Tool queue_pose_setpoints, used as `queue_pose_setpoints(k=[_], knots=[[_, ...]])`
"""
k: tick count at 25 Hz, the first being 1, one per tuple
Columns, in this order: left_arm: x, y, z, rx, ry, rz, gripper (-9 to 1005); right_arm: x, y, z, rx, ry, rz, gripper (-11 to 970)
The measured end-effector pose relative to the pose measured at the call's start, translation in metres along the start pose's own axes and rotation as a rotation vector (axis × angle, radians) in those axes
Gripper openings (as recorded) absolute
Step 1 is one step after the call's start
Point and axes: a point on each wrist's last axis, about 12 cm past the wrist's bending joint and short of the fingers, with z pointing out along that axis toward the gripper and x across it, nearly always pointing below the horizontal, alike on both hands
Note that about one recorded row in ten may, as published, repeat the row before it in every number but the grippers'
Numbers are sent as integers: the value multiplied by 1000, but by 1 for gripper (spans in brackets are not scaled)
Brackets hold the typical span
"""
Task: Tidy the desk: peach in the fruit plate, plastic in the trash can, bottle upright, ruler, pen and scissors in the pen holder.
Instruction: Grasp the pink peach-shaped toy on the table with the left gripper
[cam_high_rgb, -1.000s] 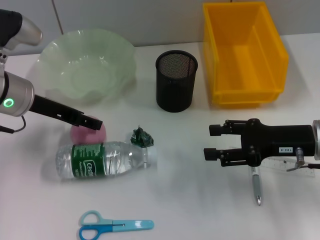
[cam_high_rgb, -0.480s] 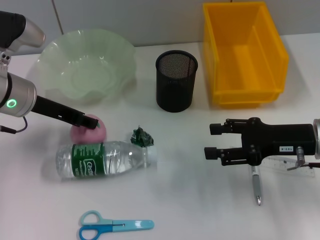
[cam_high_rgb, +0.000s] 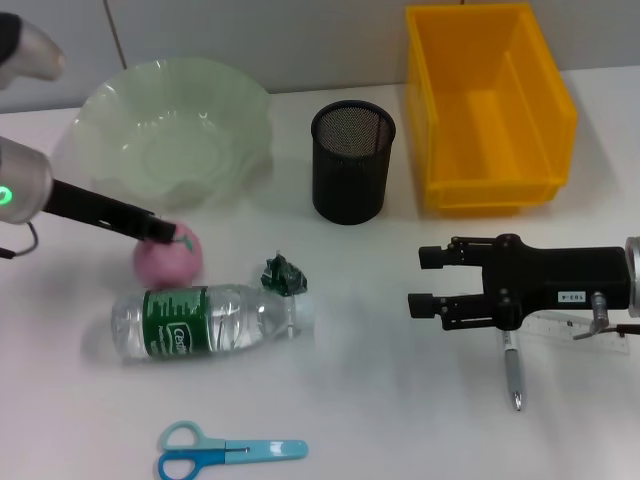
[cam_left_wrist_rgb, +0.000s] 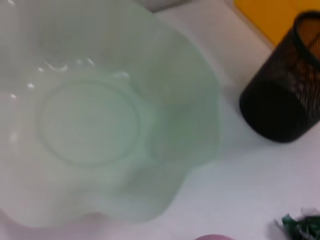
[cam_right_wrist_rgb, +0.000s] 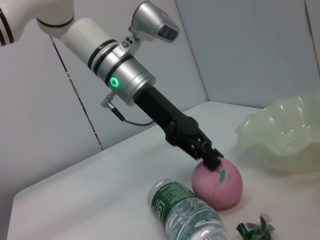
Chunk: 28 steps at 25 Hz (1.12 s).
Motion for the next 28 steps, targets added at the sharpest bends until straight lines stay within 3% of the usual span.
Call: queue_pose_setpoints(k=[7,8,9,12,13,24,27,28], knots=[[1,13,-35,60,-110,-64,83,0,-1,0,8,2,1,776],[1,13,-35,60,-110,-64,74,0,-1,0,8,2,1,776],[1,17,-47,120,-189,-80,65,0,-1,0,8,2,2,776],[1,17,-47,120,-189,-80,38,0,-1,0,8,2,5,776],[2,21,-55,157,-253,-85,29,0,-1,0,8,2,7,776],[19,35,-46,64,-254,-86,47,0,-1,0,7,3,9,776],[19,35,-46,64,-254,-86,141,0,-1,0,5,3,9,776],[21,35,-36,35,-214,-71,173,0,0,0,4,2,9,776]])
